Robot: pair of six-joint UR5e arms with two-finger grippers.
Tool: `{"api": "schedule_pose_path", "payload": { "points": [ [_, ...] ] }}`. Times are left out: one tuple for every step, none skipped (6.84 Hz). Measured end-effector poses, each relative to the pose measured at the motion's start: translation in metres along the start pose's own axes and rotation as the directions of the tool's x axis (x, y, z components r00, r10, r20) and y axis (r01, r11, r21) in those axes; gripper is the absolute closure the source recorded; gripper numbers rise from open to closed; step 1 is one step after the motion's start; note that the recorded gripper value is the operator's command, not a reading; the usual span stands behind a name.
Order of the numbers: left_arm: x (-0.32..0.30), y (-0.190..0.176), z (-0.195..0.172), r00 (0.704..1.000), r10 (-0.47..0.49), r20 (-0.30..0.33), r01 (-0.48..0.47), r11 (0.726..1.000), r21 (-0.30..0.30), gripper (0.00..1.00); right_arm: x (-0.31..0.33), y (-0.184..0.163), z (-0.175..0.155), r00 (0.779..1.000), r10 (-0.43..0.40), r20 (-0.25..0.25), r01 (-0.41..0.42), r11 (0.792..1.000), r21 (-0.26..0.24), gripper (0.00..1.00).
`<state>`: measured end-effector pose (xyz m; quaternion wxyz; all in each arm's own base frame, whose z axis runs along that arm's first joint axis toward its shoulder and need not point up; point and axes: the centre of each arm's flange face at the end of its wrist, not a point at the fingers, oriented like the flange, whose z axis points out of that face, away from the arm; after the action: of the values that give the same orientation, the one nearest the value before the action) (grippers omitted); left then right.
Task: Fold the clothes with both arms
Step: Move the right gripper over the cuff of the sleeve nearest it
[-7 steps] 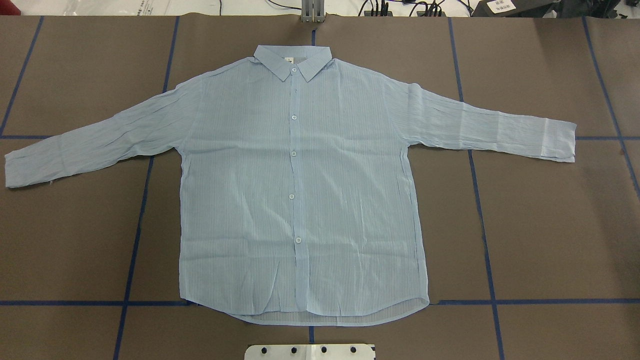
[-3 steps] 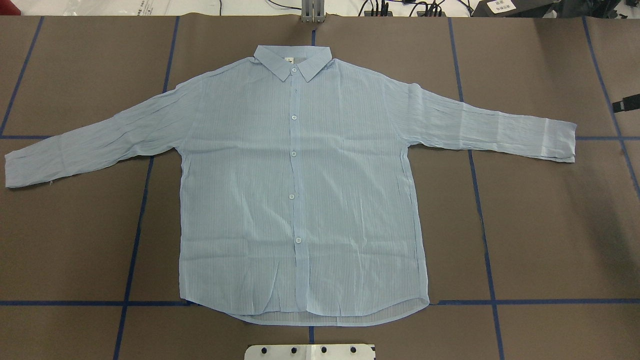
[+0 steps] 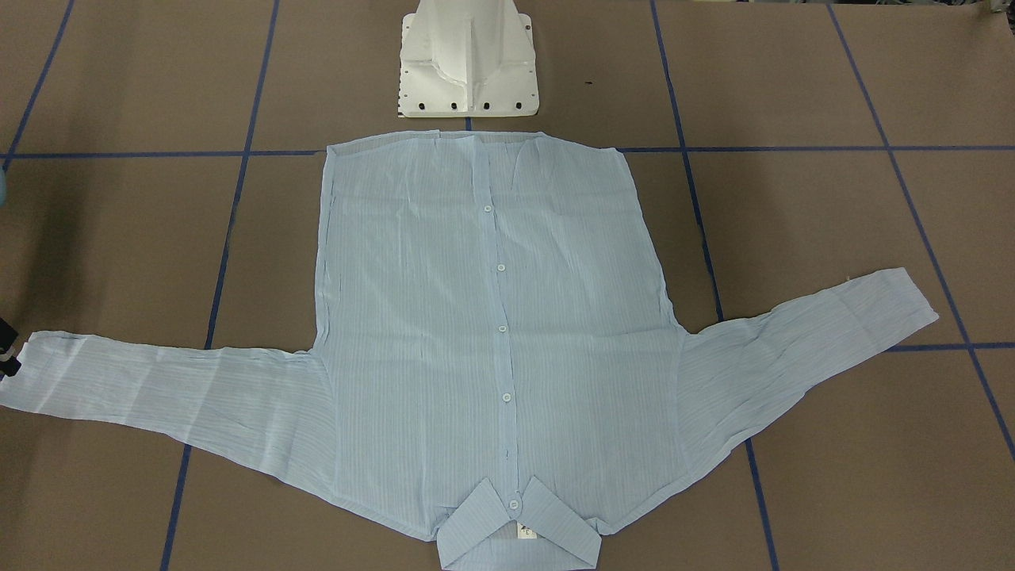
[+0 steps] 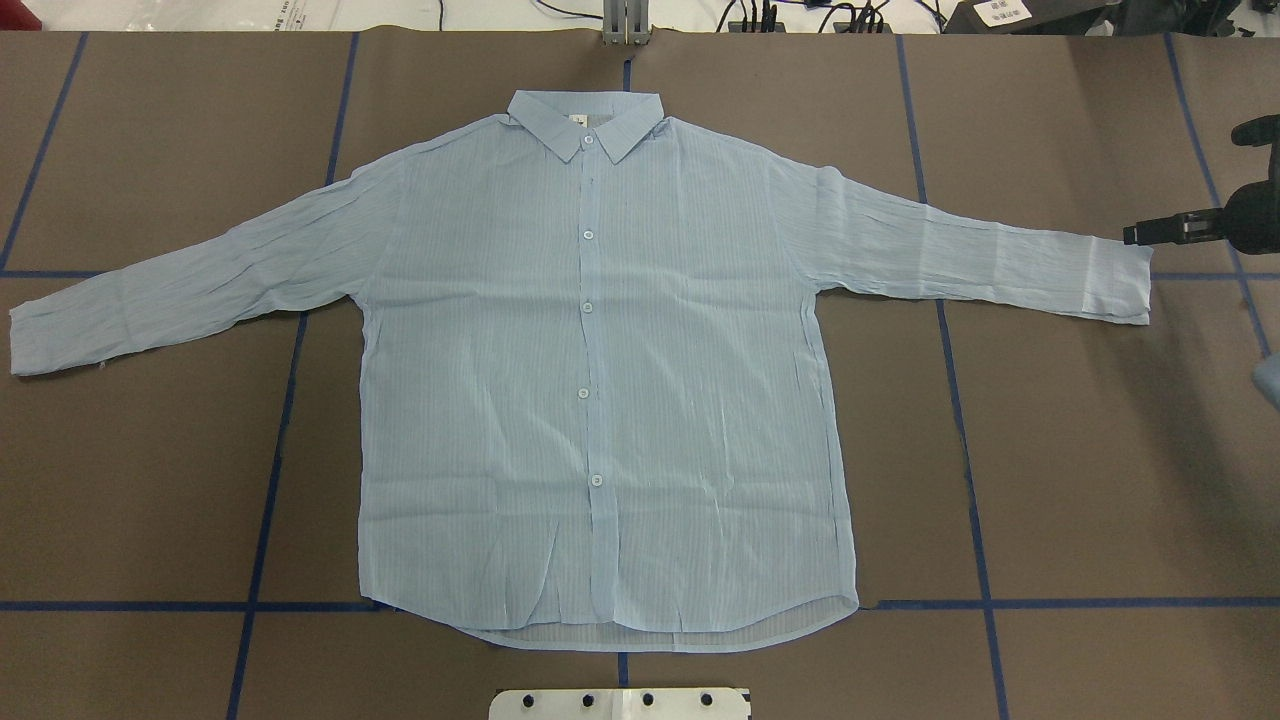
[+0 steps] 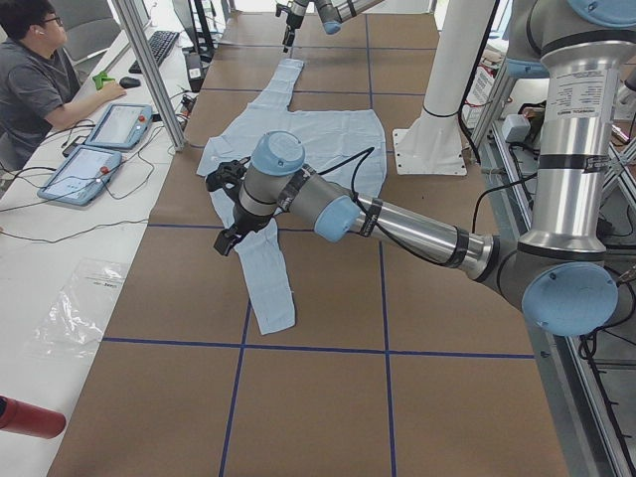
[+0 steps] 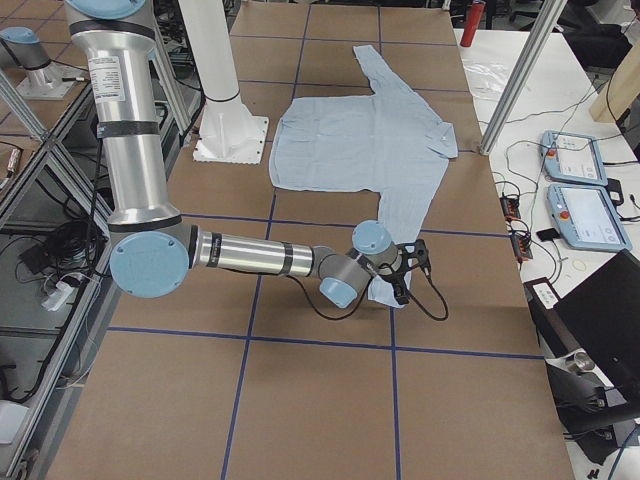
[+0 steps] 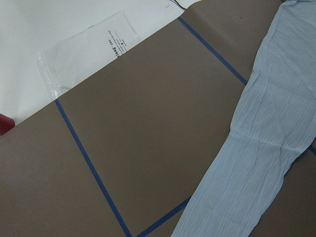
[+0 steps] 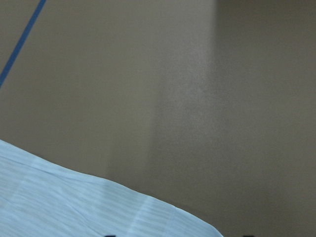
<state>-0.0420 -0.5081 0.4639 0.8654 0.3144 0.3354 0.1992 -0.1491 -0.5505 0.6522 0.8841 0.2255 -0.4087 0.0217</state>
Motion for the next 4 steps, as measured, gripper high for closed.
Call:
{"api": "schedule_pose_path", "payload": {
  "points": [
    [-0.001,0.001,0.001,1.000,0.003,0.001,-0.003,1.000,0.004,0.00,0.008,0.008,0.009,1.000,0.002,-0.006,-0.002,1.000,-0.007,0.22],
    [-0.001,0.001,0.001,1.000,0.005,0.001,-0.005,1.000,0.006,0.00,0.015,0.014,0.015,1.000,0.006,-0.016,-0.007,1.000,-0.015,0.23],
    [-0.001,0.001,0.001,1.000,0.006,0.001,-0.006,1.000,0.006,0.00,0.020,0.018,0.019,0.999,0.009,-0.031,-0.010,1.000,-0.018,0.25],
    [-0.002,0.002,0.002,1.000,0.006,0.001,-0.006,1.000,0.006,0.00,0.021,0.020,0.024,0.999,0.006,-0.046,-0.007,1.000,-0.017,0.26]
  ]
}}
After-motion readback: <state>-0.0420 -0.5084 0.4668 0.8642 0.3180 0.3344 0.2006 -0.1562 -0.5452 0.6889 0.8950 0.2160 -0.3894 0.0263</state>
